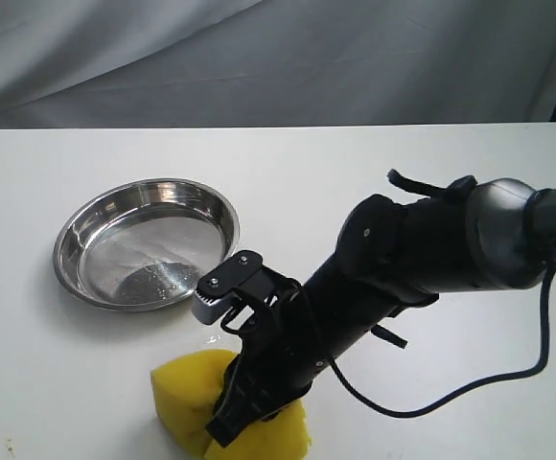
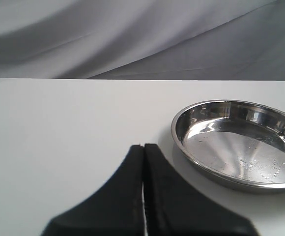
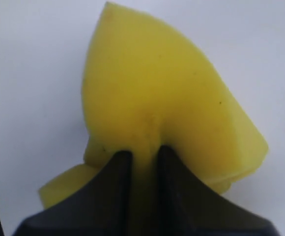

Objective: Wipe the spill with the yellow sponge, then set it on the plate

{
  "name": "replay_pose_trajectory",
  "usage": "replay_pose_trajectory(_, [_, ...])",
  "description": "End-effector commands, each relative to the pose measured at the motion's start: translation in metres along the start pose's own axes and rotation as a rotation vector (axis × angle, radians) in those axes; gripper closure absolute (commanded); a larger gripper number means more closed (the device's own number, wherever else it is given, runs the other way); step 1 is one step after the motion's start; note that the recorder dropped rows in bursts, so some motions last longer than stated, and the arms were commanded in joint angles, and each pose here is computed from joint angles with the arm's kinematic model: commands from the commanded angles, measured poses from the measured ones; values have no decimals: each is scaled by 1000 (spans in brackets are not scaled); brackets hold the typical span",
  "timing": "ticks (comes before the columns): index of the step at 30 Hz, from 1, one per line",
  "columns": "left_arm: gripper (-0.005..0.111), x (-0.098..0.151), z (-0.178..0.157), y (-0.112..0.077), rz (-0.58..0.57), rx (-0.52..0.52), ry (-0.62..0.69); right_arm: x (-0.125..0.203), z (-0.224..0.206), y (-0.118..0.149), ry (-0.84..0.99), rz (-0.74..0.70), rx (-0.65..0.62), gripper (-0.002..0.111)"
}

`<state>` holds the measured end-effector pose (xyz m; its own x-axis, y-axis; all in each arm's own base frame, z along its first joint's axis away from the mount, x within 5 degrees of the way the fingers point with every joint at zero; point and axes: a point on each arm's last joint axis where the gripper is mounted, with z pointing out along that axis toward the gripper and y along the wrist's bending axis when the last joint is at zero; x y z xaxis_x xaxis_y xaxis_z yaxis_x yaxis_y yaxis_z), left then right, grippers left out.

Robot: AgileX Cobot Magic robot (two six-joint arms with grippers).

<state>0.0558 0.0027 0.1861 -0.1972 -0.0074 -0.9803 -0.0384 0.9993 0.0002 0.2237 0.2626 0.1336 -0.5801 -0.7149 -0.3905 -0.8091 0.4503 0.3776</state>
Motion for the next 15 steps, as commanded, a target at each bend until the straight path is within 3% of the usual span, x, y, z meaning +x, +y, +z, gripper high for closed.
replay_pose_trajectory(1, [107,-3,-1,0,-7,-2,-17,7,9,-15,56,-24,101,108])
replay_pose_trajectory(15, [107,-3,-1,0,-7,-2,-17,18,-9,-87,-18,202,285,108])
